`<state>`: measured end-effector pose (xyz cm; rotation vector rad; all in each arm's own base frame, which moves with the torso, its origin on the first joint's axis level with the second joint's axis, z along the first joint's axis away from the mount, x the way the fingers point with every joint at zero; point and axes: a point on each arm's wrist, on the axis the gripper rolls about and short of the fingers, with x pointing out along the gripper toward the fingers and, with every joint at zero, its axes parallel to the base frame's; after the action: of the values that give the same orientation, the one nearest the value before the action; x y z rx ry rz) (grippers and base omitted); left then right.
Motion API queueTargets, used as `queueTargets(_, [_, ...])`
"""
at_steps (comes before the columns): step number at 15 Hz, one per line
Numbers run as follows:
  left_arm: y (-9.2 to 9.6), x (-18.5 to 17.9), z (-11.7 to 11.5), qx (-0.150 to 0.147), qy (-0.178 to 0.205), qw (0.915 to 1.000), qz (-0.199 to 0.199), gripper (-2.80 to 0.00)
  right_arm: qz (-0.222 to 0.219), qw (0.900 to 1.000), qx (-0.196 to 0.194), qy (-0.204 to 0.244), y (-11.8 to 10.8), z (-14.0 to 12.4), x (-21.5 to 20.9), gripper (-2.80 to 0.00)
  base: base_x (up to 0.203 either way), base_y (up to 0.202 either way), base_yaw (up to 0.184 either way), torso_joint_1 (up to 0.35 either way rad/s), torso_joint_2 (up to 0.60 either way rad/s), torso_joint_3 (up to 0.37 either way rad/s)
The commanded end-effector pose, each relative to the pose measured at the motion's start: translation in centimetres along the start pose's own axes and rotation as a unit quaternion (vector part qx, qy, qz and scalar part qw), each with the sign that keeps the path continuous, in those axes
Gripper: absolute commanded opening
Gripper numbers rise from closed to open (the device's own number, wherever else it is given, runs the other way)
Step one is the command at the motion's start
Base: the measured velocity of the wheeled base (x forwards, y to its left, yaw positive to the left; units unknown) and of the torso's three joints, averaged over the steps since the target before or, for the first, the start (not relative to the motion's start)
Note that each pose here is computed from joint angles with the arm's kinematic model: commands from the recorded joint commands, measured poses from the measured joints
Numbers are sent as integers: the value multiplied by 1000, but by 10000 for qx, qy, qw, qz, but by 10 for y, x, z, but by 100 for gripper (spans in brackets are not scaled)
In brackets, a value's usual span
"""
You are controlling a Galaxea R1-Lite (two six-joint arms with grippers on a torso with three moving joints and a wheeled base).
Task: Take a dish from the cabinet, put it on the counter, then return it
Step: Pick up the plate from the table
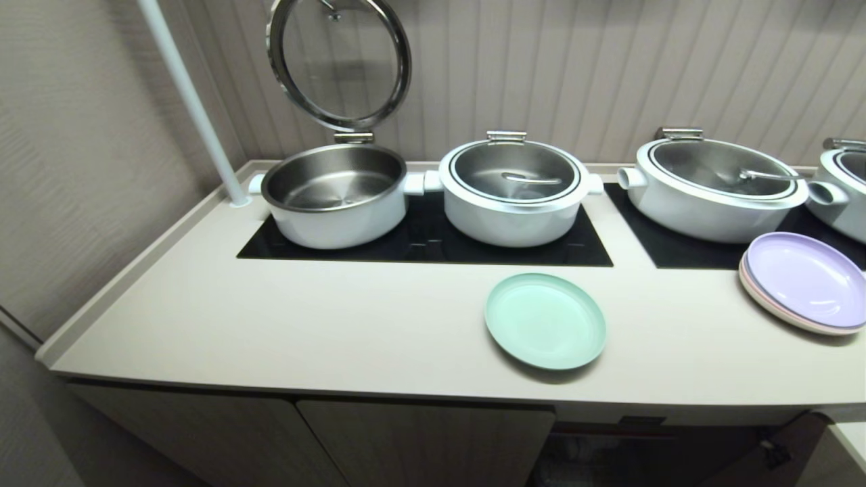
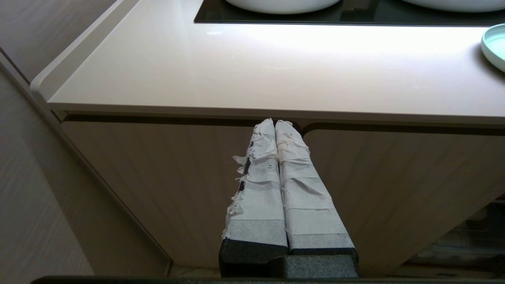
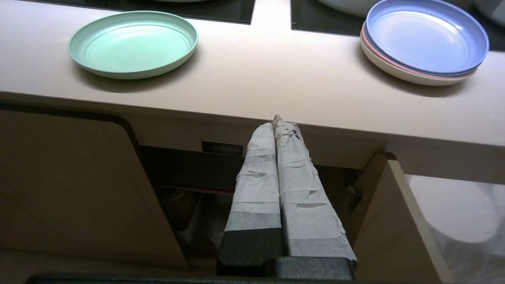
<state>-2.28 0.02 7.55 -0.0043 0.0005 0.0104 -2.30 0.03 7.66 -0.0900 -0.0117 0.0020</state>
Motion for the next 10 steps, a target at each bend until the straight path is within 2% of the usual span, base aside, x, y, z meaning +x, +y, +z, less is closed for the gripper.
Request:
queueTargets(1, [0, 0, 0, -2, -3, 10000, 2, -280, 0, 9998, -122, -153, 0, 5, -1, -280, 0, 0, 0, 0, 0, 0])
queueTargets(5, [0, 0, 0, -2, -3, 10000, 2, -280, -20, 9985, -134, -531, -3, 35, -9, -280, 0, 0, 0, 0, 0, 0])
queueTargets(7, [0, 0, 0, -2, -3, 10000, 1, -280, -7, 9987, -136, -493, -5, 53, -10, -280, 0, 0, 0, 0, 0, 0])
queueTargets(10, [0, 0, 0, -2, -3, 10000, 2, -280, 107, 9996, -132, -211, -8, 83, 3, -280, 0, 0, 0, 0, 0, 0])
